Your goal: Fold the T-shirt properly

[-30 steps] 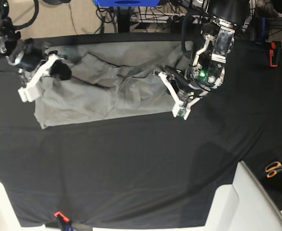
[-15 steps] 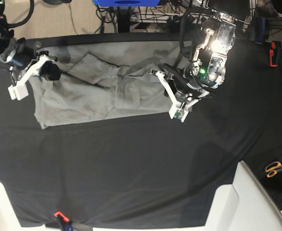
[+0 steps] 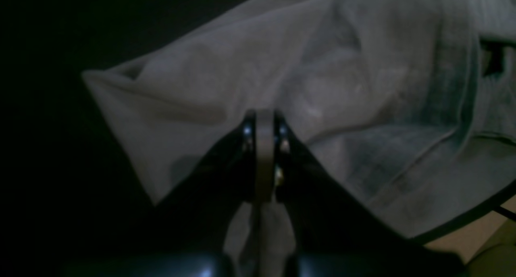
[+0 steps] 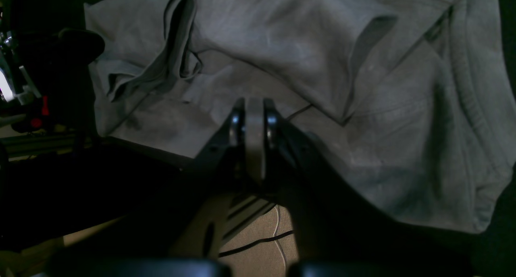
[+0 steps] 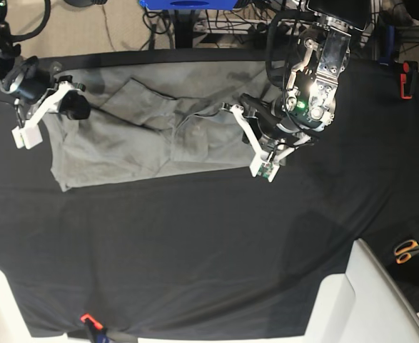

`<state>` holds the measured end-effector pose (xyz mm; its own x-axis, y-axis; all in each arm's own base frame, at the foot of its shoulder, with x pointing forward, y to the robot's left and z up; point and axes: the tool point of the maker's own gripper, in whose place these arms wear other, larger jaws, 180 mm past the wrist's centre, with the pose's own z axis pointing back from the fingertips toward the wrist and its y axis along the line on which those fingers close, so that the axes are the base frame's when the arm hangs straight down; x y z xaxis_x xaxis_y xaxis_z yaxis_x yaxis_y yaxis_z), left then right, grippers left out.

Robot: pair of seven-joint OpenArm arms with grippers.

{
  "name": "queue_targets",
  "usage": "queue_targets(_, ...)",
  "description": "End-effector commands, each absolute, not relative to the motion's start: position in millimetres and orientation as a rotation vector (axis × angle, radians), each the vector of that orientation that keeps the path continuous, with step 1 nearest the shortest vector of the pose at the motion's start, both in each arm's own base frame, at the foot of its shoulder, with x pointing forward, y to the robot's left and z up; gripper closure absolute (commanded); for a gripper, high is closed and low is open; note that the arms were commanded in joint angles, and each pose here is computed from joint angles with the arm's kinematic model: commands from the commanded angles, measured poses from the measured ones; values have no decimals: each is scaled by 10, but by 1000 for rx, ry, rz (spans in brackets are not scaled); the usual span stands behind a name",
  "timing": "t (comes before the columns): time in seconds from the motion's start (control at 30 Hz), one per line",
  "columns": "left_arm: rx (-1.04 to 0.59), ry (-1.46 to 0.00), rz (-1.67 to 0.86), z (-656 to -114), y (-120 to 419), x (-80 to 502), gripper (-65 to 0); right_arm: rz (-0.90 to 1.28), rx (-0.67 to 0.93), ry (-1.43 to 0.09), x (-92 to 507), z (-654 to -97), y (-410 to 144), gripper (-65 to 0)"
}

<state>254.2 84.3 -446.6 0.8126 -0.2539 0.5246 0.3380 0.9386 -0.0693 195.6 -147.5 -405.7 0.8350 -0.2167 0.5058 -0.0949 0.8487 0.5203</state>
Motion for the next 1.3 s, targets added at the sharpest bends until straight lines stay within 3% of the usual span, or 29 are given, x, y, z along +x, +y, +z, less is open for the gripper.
queue_targets(0.0, -173, -575, -326, -4377, 794, 2625, 0, -54, 574, -621, 2020, -3960, -1480, -5)
queue_targets(0.7, -344, -455, -599, -4476, -263, 1959, 0, -54, 573, -625, 2034, -3952, -1485, -3)
queue_targets(0.97, -595, -492, -495, -4070, -672, 2173, 0, -56, 578, -623, 2030, -3953, -1473, -3)
queue_targets(1.1, -552, -591, -401, -3799, -354, 2487, 0, -35, 586, -574, 1950, -3990, -1427, -6)
queue_targets(1.27, -356, -662, -269, -3738, 691, 2761, 0, 178, 702, -441, 1811, -4003, -1026, -8)
